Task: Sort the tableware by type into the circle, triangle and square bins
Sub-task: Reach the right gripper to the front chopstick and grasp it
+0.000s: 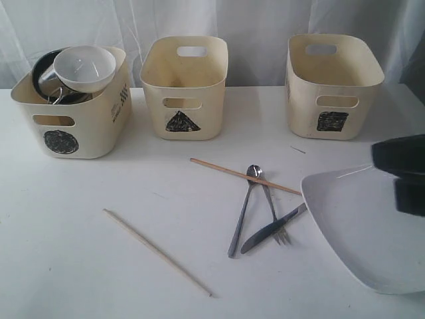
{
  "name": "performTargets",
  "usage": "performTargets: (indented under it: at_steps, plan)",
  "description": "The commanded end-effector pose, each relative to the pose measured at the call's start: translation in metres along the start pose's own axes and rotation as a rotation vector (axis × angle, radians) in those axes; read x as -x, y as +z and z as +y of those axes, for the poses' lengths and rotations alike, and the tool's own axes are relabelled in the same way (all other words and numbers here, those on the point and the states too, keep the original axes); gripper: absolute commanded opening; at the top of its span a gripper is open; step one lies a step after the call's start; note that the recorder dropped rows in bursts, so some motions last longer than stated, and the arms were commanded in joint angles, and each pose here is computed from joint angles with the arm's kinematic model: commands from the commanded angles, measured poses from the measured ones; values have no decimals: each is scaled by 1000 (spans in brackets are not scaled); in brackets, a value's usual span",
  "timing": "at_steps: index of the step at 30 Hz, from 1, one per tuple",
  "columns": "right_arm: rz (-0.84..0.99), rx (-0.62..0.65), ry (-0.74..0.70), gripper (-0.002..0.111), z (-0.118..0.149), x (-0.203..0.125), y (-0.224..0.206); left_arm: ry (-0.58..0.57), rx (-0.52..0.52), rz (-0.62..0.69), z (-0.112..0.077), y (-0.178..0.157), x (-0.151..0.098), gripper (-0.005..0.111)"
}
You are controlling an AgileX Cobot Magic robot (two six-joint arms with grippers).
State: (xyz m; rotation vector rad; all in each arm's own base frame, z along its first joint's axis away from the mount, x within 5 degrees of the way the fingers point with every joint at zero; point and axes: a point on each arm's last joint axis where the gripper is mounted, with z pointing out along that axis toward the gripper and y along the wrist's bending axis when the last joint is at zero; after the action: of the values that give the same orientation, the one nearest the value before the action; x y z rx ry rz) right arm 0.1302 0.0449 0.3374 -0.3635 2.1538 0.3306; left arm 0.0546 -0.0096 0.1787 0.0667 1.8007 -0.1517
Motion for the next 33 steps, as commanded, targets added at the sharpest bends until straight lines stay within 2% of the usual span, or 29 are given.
performTargets:
  at_steps: [1,4,6,9,17,33]
  plan:
    - [311,98,-145,25,3,34,53,-3,0,-3,0,0,-1,0]
    - [471,188,-260,41,27,50,98,-3,0,-3,0,0,-1,0]
    - [534,232,-374,47,52,54,127,-3,0,-3,0,0,-1,0]
    - [578,259,-485,48,85,55,161,-3,0,-3,0,0,-1,0]
    - [725,303,-569,48,138,28,240,-3,0,-3,0,0,-1,0]
    - [740,308,-580,48,164,16,340,-3,0,-3,0,0,-1,0]
